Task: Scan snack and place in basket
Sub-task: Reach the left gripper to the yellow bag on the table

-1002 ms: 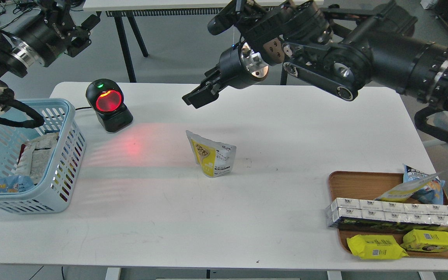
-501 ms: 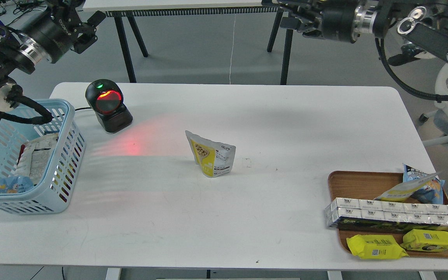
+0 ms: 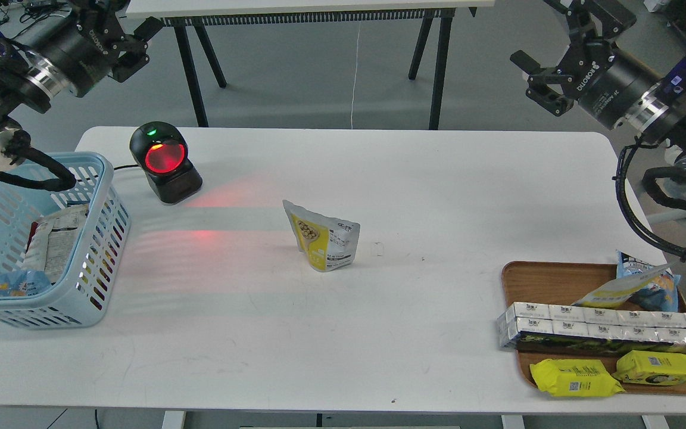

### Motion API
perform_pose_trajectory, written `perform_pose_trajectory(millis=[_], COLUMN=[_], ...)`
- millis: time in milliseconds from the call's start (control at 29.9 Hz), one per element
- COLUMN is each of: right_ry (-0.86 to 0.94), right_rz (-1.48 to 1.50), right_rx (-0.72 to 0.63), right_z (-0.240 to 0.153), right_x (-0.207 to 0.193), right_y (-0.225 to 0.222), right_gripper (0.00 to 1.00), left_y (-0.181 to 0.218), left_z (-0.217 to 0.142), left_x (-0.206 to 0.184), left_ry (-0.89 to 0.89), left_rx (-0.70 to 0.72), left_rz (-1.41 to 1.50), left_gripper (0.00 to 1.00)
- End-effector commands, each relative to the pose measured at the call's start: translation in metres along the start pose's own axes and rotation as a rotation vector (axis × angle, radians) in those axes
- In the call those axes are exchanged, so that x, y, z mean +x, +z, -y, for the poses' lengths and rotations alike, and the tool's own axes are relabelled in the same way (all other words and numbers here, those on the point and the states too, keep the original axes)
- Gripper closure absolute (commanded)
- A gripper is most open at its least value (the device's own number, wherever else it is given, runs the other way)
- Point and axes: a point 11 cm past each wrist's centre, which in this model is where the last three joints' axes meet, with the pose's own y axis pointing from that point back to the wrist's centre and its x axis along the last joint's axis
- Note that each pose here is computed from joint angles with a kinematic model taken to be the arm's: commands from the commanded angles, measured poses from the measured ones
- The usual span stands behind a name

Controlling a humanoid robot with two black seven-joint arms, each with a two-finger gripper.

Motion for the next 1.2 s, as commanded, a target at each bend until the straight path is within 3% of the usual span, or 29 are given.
perform_pose_trajectory(millis=[0, 334, 601, 902, 1002, 1169], right_ry=[0.010, 0.065, 0.098, 0.116, 0.120, 0.125], right_rz=[0.001, 0.067, 0.059, 0.079, 0.074, 0.078], right_rx=[0.004, 0.058, 0.064, 0.067, 0.066, 0.059], right_z=[-0.002, -0.004, -0.014, -0.019, -0.022, -0.025], right_x=[0.003, 0.013, 0.025, 0.029, 0.031, 0.032], right_y=[-0.002, -0.010, -0.017, -0.015, -0.017, -0.013], right_gripper=[0.03, 0.03, 0.03, 0.03, 0.03, 0.03], left_y=[0.041, 0.136, 0.079, 0.011, -0.014, -0.020], left_z=[0.023, 0.061, 0.033, 0.010, 0.004, 0.006], left_x=[-0.028, -0.123, -0.211, -0.231, -0.236, -0.236], left_ry=[-0.170, -0.550, -0.989, -1.161, -1.135, -1.084], left_rx=[-0.019, -0.132, -0.008, 0.100, 0.073, 0.036], left_rz=[0.208, 0.659, 1.059, 1.128, 1.125, 1.127], left_gripper=[0.00, 0.00, 0.00, 0.01, 0.02, 0.03])
